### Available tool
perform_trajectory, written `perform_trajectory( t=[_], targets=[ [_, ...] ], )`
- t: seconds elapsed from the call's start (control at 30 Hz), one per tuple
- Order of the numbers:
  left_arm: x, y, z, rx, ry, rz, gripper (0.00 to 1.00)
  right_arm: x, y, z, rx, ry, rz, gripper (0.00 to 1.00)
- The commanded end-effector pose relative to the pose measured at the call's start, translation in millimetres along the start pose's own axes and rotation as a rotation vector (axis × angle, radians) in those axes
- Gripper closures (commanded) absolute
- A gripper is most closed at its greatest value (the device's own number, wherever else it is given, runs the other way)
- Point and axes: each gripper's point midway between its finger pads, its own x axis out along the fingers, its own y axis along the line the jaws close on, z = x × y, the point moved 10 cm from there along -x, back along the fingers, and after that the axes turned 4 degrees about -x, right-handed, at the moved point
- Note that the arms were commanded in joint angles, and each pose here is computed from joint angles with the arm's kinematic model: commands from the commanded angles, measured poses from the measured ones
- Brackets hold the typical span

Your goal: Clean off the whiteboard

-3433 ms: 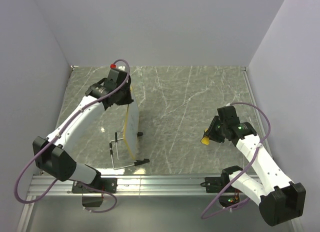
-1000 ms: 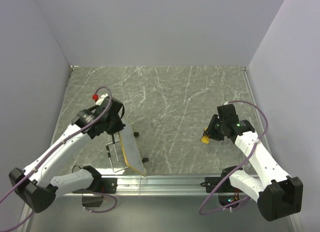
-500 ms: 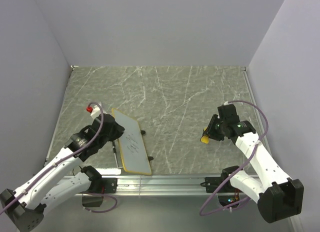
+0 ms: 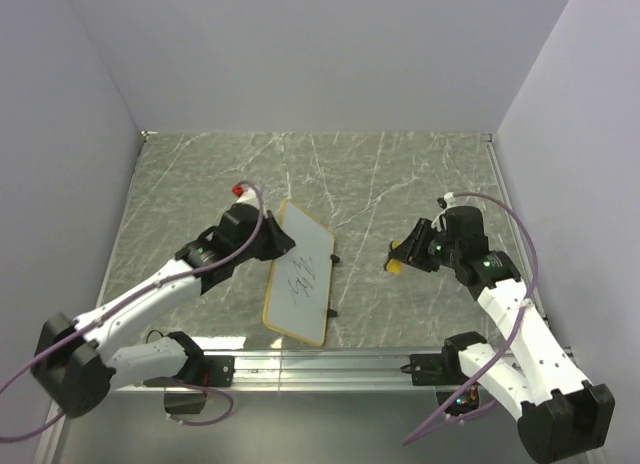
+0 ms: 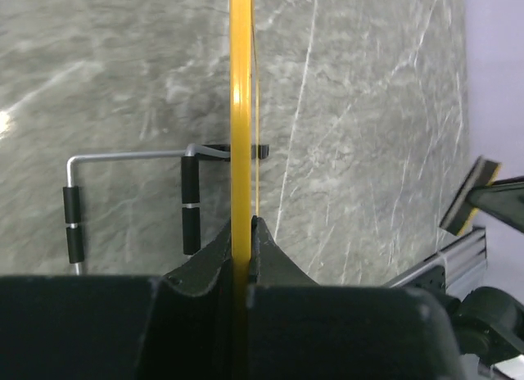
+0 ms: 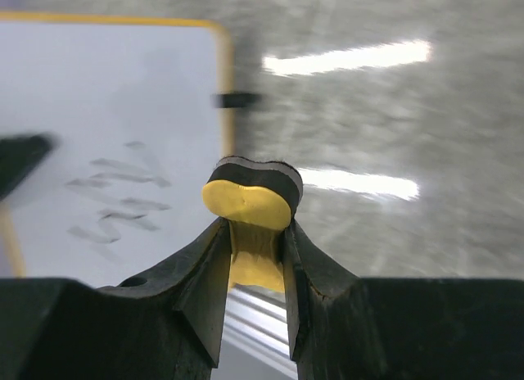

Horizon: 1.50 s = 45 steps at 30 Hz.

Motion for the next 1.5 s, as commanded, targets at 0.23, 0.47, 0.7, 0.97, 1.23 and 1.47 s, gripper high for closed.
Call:
perform_trajectory(
  t=[0.23, 0.47, 0.7, 0.97, 1.23, 1.47],
  targets=[
    [54.7, -6.8, 2.1, 0.171, 0.105, 0.074, 1.00, 19.7, 78.4, 14.3, -0.126, 0.015, 0.349, 1.00],
    [61.1, -9.5, 3.2, 0.194, 0.149, 0.094, 1.00, 57.2, 124.7, -3.9, -0.093, 0.115, 0.446, 1.00],
    [64.3, -9.0, 1.6, 0.199, 0.174, 0.102, 1.00, 72.9, 176.4, -16.1, -0.112, 0.182, 0.563, 1.00],
    [60.3, -12.1, 3.4, 0.216, 0.191, 0.088, 1.00, 106.0, 185.2, -30.8, -0.065, 0.237, 0.532, 1.00],
    [55.1, -14.3, 4.9, 0.244, 0.218, 0.079, 1.00, 129.6, 141.6, -59.5, -0.043, 0.275, 0.382, 1.00],
    [50.3, -18.5, 9.6, 0.263, 0.222, 0.080, 1.00, 145.5, 107.6, -83.8, -0.012, 0.319, 0.290, 1.00]
  ],
)
